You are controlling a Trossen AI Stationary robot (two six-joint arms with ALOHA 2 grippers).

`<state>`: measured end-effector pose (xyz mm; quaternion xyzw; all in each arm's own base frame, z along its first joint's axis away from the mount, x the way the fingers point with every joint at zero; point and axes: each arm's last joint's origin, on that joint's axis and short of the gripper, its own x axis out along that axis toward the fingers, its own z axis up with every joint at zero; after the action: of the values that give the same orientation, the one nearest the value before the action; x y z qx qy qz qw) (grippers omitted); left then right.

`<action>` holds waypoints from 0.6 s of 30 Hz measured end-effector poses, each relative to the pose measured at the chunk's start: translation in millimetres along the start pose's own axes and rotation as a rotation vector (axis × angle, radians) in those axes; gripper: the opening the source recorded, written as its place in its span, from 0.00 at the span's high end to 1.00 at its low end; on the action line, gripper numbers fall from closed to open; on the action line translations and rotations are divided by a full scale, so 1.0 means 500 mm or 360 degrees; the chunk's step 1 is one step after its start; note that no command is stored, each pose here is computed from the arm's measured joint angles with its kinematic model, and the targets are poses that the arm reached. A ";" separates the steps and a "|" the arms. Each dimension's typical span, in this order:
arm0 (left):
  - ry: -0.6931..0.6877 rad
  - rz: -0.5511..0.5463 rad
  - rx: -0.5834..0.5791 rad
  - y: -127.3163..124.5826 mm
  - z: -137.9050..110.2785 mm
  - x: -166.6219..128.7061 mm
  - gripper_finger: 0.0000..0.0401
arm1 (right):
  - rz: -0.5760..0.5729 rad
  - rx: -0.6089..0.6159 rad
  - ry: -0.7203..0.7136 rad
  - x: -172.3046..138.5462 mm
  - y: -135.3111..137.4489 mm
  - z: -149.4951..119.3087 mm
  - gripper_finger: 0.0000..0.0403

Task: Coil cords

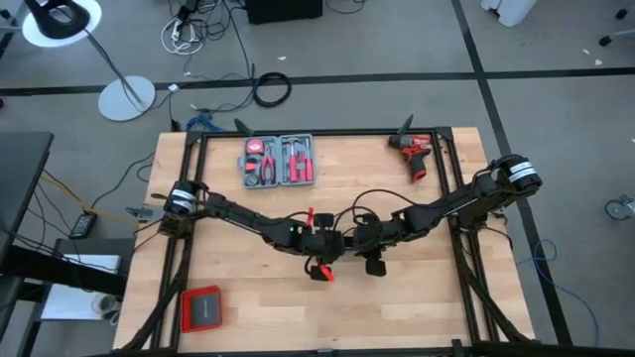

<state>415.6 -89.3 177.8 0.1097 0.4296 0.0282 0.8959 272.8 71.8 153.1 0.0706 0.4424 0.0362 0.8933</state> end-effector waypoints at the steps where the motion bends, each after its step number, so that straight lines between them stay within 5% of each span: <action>1: -0.0007 -0.0016 -0.0005 0.001 0.001 0.000 0.67 | 0.0001 -0.0005 -0.0003 0.000 0.000 0.000 0.77; 18: -0.0058 -0.0037 -0.0011 -0.004 -0.002 0.036 0.67 | 0.0031 -0.0023 -0.0061 0.000 0.003 0.008 0.77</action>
<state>425.8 -88.4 163.0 0.1021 0.4144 0.0172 0.9042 275.8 72.8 155.7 0.0691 0.4243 0.0469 0.9016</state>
